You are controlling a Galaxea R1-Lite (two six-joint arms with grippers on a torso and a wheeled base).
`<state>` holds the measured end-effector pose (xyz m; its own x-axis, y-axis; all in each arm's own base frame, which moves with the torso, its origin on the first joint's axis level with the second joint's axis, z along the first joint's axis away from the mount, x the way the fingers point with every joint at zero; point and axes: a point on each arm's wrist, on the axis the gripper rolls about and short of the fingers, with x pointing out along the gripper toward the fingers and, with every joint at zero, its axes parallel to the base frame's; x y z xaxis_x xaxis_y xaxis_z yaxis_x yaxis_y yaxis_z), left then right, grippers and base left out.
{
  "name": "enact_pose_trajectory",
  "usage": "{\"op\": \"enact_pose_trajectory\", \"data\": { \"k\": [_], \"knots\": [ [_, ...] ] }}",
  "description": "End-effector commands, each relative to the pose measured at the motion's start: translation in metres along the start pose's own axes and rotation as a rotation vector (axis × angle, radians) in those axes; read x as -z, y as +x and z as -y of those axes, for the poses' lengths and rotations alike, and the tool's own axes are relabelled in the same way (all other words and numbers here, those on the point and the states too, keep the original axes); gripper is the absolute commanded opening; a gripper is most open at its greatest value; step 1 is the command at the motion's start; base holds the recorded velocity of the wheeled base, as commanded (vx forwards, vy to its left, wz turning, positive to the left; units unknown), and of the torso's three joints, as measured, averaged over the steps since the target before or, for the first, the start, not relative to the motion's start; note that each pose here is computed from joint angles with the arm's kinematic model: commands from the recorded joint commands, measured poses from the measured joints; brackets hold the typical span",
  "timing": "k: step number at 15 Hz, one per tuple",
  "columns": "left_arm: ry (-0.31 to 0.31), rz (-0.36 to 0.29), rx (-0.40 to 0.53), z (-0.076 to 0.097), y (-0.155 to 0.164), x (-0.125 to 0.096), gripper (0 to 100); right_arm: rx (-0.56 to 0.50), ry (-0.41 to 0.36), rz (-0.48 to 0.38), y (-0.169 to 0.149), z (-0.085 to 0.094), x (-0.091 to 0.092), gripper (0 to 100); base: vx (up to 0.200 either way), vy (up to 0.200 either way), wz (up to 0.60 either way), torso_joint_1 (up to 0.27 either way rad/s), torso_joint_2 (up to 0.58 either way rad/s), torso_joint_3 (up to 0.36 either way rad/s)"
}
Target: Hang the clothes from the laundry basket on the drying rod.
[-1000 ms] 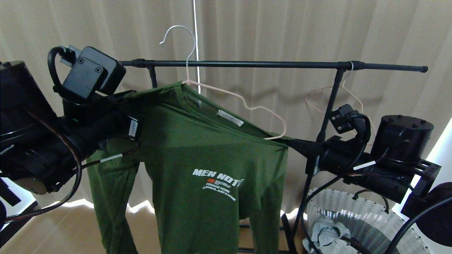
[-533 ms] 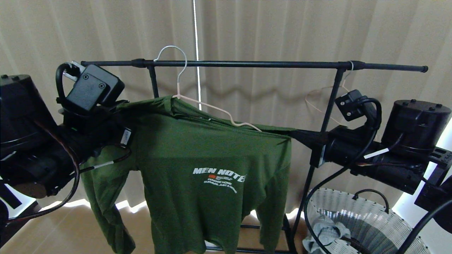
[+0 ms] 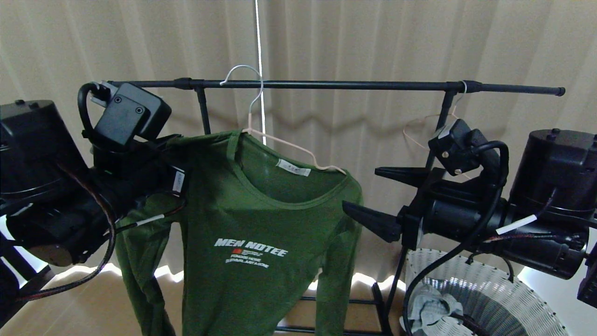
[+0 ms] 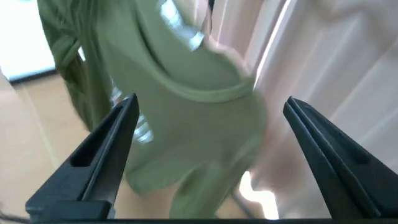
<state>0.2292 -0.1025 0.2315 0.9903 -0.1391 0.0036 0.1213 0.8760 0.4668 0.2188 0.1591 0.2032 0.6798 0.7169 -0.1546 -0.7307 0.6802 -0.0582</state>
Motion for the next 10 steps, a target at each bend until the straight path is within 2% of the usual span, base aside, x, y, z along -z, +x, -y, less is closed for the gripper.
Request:
{"op": "enact_pose_trajectory", "data": {
  "k": [1, 4, 7, 10],
  "knots": [
    [-0.036, 0.012, 0.035, 0.009, -0.001, -0.003, 0, -0.001, -0.035, 0.011, 0.009, 0.001, -0.004, 100, 0.0, 0.0, 0.0, 0.0, 0.0, 0.0],
    [-0.055, 0.027, 0.059, 0.014, -0.004, -0.007, 0, 0.014, -0.121, 0.055, 0.027, 0.006, -0.02, 100, 0.0, 0.0, 0.0, 0.0, 0.0, 0.0],
    [-0.053, 0.035, 0.073, 0.016, -0.006, -0.008, 0, 0.054, -0.169, 0.045, 0.043, 0.012, -0.037, 100, 0.0, 0.0, 0.0, 0.0, 0.0, 0.0],
    [-0.049, 0.05, 0.095, 0.02, -0.009, -0.011, 0, 0.058, -0.211, 0.026, 0.055, 0.016, -0.041, 100, 0.0, 0.0, 0.0, 0.0, 0.0, 0.0]
  ]
}}
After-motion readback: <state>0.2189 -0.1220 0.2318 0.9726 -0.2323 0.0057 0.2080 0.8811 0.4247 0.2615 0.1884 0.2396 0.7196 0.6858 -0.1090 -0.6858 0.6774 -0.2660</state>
